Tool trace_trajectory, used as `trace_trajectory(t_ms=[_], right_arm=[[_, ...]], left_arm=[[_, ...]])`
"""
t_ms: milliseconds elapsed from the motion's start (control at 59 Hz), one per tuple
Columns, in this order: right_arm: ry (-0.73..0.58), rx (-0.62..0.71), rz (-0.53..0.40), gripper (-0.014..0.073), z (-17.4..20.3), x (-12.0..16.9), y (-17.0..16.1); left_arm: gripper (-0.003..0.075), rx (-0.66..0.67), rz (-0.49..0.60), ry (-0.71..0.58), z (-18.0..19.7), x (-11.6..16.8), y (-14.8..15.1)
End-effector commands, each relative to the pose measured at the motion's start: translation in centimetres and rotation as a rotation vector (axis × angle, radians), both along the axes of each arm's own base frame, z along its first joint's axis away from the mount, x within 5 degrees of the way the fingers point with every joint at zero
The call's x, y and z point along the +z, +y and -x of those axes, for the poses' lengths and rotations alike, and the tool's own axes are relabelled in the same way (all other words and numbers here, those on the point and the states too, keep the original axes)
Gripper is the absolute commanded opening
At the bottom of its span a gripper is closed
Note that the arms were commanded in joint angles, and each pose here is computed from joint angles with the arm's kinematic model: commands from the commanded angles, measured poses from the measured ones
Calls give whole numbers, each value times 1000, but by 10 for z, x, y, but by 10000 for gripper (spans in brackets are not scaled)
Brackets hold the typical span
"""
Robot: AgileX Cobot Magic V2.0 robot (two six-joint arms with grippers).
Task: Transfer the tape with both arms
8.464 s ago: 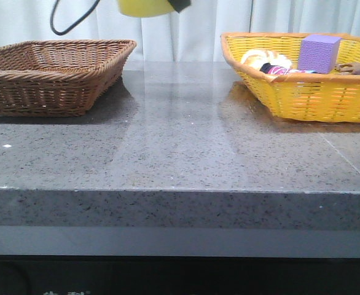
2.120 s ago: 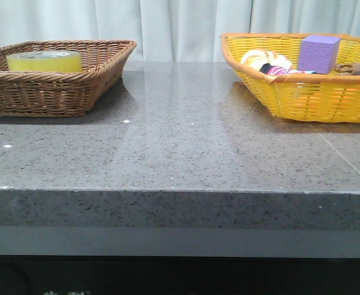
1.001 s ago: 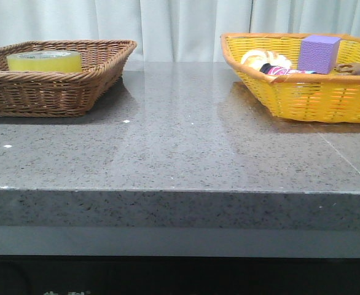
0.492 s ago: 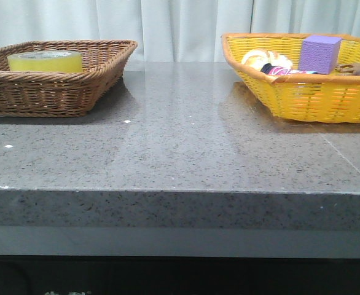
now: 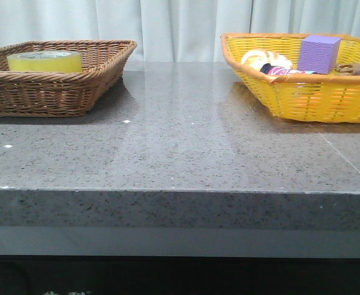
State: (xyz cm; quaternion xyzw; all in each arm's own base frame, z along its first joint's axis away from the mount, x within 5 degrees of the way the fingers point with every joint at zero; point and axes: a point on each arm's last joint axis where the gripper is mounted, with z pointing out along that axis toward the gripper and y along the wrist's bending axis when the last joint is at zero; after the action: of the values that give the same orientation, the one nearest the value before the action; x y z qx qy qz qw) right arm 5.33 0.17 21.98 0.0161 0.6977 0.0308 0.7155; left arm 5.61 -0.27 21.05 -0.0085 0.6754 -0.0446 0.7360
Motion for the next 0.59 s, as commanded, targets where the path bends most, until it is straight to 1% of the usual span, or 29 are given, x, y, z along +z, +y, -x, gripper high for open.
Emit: trace_trajectory(t_ms=[0, 68, 577], right_arm=[[-140, -28, -5, -69, 3, 5, -2], [-140, -34, -5, -69, 1, -2, -3], [-140, -35, -5, -69, 1, -1, -3]], left_arm=[[-20, 1, 17, -58, 1, -5, 0], [-20, 1, 17, -58, 1, -5, 0], [-20, 1, 17, -58, 1, -5, 0]])
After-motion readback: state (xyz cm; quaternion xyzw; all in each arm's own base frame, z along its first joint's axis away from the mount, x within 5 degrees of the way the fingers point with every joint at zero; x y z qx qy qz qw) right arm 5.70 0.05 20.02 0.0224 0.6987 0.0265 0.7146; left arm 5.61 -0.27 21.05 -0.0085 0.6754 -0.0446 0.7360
